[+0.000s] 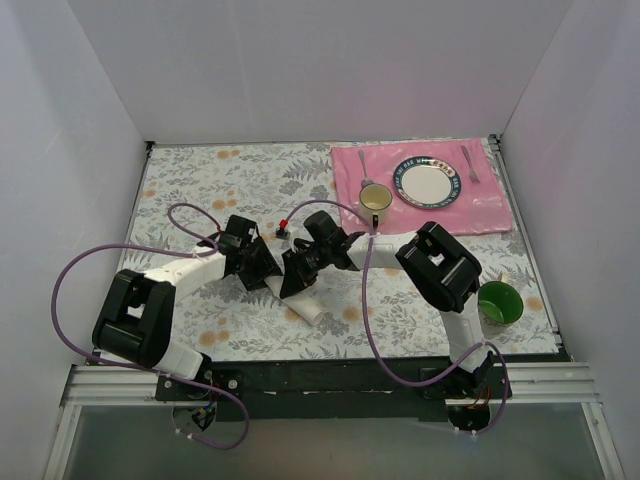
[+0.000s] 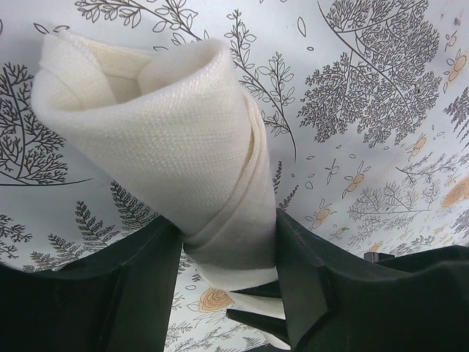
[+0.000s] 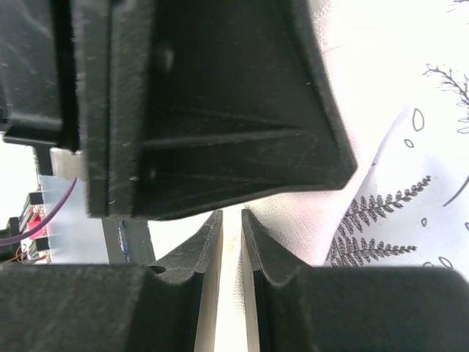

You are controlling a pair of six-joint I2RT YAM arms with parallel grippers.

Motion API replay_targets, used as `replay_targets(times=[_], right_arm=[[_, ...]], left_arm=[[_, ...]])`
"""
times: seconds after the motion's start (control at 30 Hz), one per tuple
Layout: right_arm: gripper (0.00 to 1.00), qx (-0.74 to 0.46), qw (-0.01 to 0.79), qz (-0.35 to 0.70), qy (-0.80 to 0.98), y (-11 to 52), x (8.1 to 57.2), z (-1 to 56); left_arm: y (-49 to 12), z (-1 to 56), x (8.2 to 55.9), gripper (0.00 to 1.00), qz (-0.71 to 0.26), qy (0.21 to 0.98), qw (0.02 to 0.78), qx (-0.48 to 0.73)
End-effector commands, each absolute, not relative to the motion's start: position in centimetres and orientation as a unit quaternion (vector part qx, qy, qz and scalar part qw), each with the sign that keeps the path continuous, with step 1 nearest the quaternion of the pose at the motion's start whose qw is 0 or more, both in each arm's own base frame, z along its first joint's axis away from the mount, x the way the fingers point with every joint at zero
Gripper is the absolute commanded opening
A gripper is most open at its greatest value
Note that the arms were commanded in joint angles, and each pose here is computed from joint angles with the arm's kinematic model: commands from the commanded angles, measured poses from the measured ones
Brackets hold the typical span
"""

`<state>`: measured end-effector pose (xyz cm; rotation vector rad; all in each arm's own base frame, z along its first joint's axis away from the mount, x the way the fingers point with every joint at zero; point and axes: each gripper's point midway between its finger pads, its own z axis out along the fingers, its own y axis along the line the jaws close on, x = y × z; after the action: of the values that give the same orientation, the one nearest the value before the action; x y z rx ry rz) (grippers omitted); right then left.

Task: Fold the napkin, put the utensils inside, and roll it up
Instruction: Roll the napkin with the utensil

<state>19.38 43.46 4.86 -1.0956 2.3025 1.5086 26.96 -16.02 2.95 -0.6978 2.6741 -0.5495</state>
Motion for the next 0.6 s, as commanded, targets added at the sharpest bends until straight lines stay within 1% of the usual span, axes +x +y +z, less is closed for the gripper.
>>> replay_targets(times=[0.0, 0.13, 0.23, 0.37, 0.5, 0.53, 0.57], right_arm=[[0.24, -0.367, 0.091, 0.485, 0.789, 42.4, 20.0, 2.7], [0.23, -0.368, 0.085, 0.486, 0.788, 42.3, 19.9, 2.4], [0.22, -0.366, 0.081, 0.487, 0.789, 42.2, 20.0, 2.0], [0.22, -0.366, 0.078, 0.489, 0.788, 42.3, 19.9, 2.0], [0.21, -0.365, 0.076, 0.49, 0.788, 42.4, 20.0, 1.8], [0.21, -0.366, 0.076, 0.491, 0.787, 42.5, 20.1, 1.9], [0.21, -0.365, 0.075, 0.492, 0.787, 42.5, 20.2, 1.9]], left_arm=[[-15.0, 3.2, 26.1, 0.53, -0.162, 0.949, 0.156, -0.22], [-15.2, 4.7, 26.2, 0.57, -0.17, 0.948, 0.162, -0.213], [-15.4, 6.3, 26.4, 0.58, -0.177, 0.947, 0.166, -0.208], [-14.8, 9.0, 27.0, 0.58, -0.19, 0.937, 0.195, -0.218], [-14.1, 11.1, 27.8, 0.52, -0.215, 0.92, 0.223, -0.239], [-14.3, 11.6, 28.3, 0.5, -0.238, 0.912, 0.228, -0.243], [-14.4, 11.6, 28.2, 0.44, -0.249, 0.909, 0.227, -0.247]])
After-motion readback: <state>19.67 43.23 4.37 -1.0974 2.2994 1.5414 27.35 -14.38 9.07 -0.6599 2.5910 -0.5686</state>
